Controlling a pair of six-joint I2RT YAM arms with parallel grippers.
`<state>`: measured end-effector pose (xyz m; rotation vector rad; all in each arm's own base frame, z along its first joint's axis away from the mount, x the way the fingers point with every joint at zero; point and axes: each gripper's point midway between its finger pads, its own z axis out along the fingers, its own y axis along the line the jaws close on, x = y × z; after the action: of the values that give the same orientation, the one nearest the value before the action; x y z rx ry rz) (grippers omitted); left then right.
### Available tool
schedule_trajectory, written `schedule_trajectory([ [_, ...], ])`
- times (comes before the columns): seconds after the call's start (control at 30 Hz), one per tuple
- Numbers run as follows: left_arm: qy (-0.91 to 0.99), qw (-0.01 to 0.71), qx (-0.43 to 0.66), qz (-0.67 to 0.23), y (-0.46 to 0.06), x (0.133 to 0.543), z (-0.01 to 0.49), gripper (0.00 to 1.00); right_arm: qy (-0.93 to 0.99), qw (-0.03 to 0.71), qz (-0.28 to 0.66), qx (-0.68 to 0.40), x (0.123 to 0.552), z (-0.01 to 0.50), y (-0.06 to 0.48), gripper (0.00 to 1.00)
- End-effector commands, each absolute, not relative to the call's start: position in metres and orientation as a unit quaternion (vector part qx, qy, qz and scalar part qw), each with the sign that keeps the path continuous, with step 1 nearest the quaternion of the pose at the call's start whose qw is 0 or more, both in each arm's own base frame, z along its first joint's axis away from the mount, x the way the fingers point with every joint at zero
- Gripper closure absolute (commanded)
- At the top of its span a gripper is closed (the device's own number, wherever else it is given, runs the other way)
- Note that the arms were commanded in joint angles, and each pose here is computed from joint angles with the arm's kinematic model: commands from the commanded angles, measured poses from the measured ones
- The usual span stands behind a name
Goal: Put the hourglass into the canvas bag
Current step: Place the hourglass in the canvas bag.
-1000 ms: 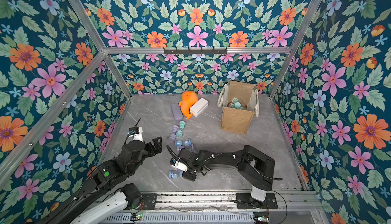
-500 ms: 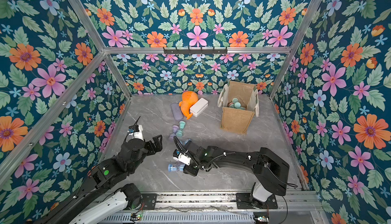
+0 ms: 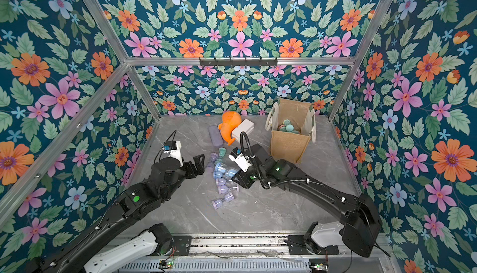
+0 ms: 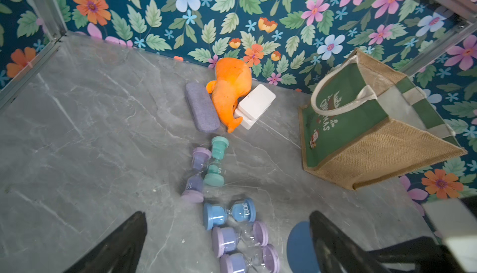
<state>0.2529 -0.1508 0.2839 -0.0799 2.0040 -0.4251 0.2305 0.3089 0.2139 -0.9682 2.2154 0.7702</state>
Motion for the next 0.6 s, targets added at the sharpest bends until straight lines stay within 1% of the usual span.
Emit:
schedule_trajectory([
  [0.0,0.817,0.538,-0.003,-0.209,-0.173,0.262,0.306,0.0,0.853,0.299,0.287,-0.316,0.244,0.232,0.289,0.55],
  [0.23,0.804,0.541,0.04,-0.244,-0.216,0.282,0.324,0.0,0.873,0.357,0.253,-0.213,0.295,0.282,0.232,0.55],
  [0.3,0.799,0.541,0.051,-0.259,-0.229,0.287,0.327,0.0,0.879,0.369,0.25,-0.169,0.315,0.292,0.211,0.55],
  [0.43,0.795,0.538,0.065,-0.275,-0.25,0.297,0.329,0.0,0.884,0.391,0.238,-0.098,0.35,0.304,0.174,0.55],
  [0.57,0.791,0.534,0.075,-0.29,-0.269,0.308,0.327,0.0,0.889,0.407,0.207,-0.041,0.385,0.306,0.136,0.55],
])
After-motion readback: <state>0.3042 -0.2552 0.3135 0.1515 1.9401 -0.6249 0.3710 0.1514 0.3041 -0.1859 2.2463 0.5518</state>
